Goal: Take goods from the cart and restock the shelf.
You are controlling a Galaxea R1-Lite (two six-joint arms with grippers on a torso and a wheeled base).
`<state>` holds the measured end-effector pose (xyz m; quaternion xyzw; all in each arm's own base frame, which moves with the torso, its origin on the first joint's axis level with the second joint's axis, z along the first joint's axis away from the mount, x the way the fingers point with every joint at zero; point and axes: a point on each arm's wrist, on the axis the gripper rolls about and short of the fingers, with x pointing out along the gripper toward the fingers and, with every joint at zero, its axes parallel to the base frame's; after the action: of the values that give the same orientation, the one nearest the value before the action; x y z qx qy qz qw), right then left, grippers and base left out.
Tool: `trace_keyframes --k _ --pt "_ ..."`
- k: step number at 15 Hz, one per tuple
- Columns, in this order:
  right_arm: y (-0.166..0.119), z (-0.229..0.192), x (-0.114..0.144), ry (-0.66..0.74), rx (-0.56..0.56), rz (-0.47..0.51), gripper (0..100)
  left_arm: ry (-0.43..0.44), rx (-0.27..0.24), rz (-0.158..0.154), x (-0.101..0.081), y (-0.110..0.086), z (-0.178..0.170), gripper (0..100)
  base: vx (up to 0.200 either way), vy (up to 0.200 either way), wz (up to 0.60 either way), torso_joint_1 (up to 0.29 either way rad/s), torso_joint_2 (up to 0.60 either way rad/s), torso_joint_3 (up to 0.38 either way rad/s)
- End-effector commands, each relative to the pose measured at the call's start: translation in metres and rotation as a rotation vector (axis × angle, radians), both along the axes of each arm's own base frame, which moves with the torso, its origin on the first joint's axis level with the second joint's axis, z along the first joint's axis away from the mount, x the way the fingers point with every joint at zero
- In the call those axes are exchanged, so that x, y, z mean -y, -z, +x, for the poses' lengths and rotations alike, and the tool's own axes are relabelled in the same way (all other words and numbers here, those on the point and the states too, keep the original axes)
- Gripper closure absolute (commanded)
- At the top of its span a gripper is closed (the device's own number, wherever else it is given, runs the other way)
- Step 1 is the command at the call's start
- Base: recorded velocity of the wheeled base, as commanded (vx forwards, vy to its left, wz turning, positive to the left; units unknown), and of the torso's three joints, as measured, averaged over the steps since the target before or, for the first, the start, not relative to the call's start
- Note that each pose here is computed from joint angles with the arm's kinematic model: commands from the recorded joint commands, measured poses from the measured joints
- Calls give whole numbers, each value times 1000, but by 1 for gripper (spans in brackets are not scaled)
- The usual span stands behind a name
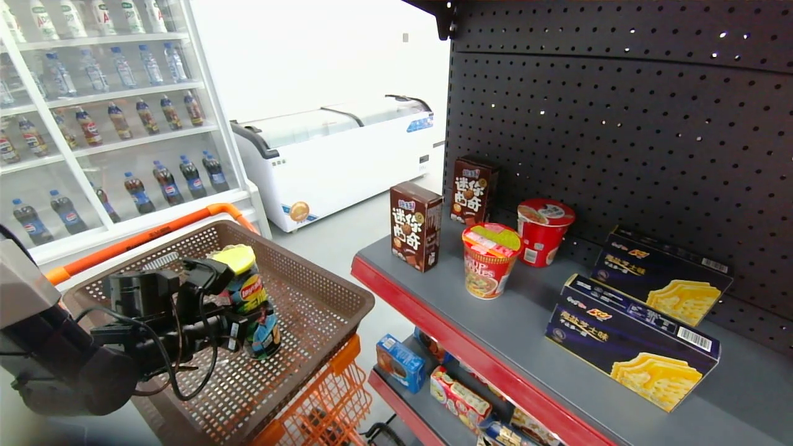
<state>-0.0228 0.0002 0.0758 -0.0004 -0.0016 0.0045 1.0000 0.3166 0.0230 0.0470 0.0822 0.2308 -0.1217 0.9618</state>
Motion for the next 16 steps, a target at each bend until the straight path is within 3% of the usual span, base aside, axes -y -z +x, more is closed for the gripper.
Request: trace_keyframes --k 1,2,3,4,5,8,9,10,13,16 --pt "0 0 0 0 0 -1 0 -4 37 -2 0 -14 -5 100 0 0 0 0 0 0" --pt "0 0 0 0 0 -1 0 -16 77 4 -1 -29 -9 100 0 0 0 0 0 0" --pt "0 0 0 0 0 -1 0 -19 84 8 0 -34 -11 100 0 0 0 0 0 0" --pt "0 0 0 0 0 -1 0 -35 89 -9 1 -53 -18 100 0 0 0 0 0 0" --pt "0 0 0 0 0 -1 0 -61 78 -58 2 -74 -28 100 0 0 0 0 0 0" --pt "0 0 0 0 0 -1 0 -99 23 -80 4 -105 -64 100 0 0 0 0 0 0" --pt "0 0 0 0 0 -1 0 -124 -2 -112 8 -118 -90 100 0 0 0 0 0 0" --pt "0 0 0 0 0 -1 0 -131 -12 -120 11 -124 -107 100 0 0 0 0 0 0" --pt "0 0 0 0 0 -1 0 -142 26 -109 17 -138 -160 100 0 0 0 0 0 0" --pt "0 0 0 0 0 -1 0 -198 135 -97 13 -150 -189 100 0 0 0 0 0 0"
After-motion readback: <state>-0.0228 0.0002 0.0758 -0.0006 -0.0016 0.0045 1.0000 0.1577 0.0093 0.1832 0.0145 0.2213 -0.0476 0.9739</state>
